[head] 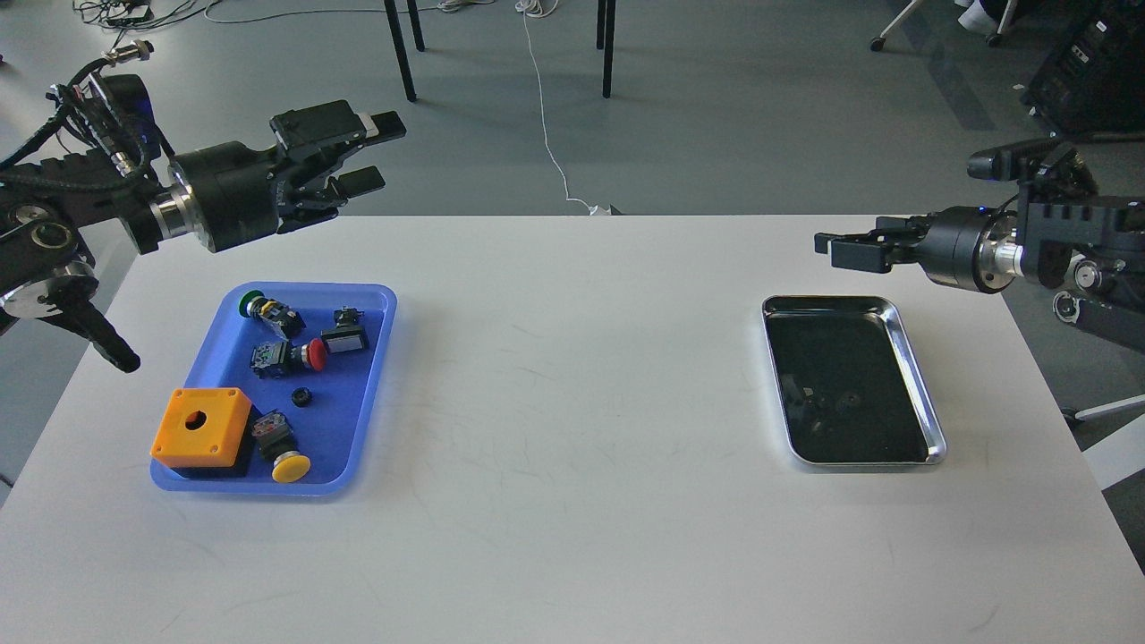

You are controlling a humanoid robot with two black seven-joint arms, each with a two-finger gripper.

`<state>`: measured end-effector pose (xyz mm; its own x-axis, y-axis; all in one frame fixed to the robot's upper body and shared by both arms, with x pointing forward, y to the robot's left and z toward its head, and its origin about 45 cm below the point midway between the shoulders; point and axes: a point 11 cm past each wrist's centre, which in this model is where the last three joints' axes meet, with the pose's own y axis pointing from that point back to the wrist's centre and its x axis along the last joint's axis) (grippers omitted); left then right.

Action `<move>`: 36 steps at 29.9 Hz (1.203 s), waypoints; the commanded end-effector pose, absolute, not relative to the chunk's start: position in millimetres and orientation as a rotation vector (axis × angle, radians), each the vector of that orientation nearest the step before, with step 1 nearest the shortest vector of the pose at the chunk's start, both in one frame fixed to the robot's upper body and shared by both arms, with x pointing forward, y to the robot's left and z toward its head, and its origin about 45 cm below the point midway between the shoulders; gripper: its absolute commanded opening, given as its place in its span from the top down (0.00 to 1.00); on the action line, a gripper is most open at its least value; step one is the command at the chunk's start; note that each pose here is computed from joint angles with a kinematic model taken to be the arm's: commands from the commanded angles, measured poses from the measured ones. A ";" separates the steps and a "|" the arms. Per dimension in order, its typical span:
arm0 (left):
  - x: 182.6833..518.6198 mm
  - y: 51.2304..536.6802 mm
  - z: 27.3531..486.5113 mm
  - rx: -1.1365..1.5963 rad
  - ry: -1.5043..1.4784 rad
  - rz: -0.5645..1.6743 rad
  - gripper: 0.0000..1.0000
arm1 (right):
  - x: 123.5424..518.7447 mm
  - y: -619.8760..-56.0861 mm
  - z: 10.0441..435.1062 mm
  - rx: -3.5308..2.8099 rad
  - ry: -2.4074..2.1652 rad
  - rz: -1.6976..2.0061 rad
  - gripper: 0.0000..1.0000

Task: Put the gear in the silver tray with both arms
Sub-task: 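Raise the right arm away from the silver tray, then reach the left gripper into the blue tray and grasp another black gear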

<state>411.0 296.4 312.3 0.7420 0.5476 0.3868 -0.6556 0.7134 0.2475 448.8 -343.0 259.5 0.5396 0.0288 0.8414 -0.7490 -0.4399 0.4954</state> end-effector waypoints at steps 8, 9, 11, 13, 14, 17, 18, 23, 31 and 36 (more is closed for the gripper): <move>374.0 311.9 293.2 0.591 -0.374 0.561 0.06 | 473.7 -327.4 297.9 2.189 -1.344 0.772 0.00; 367.2 312.4 291.6 0.630 -0.409 0.529 0.06 | 474.6 -326.3 298.4 2.219 -1.399 0.733 0.00; 356.9 309.2 289.2 0.700 -0.493 0.464 0.06 | 476.3 -328.6 300.5 2.283 -1.548 0.621 0.00; 352.9 311.4 282.6 0.770 -0.573 0.429 0.06 | 476.8 -335.2 301.4 2.341 -1.715 0.482 0.00; 352.6 313.8 279.2 0.804 -0.610 0.417 0.06 | 476.1 -338.7 301.6 2.373 -1.783 0.418 0.00; 350.6 319.8 266.9 0.910 -0.711 0.354 0.06 | 470.7 -337.5 292.2 2.504 -1.880 0.231 0.00; 350.5 320.3 265.3 0.928 -0.731 0.341 0.06 | 470.0 -337.2 290.3 2.521 -1.886 0.201 0.00; 349.7 324.7 240.4 1.109 -0.957 0.177 0.09 | 458.1 -355.6 270.0 2.600 -2.040 -0.091 0.00; 357.9 334.6 194.5 1.225 -0.933 0.099 0.14 | 448.8 -357.6 262.0 2.711 -2.055 -0.275 0.00; 345.0 355.8 165.7 1.298 -0.876 0.034 0.24 | 449.1 -358.0 263.3 2.715 -2.062 -0.275 0.00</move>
<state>352.7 346.5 181.7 0.6666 -0.4192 0.6164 -0.5104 0.3461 0.7873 449.1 -357.6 262.5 0.2752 -0.9172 -0.2880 -0.9606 -0.2505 -0.1202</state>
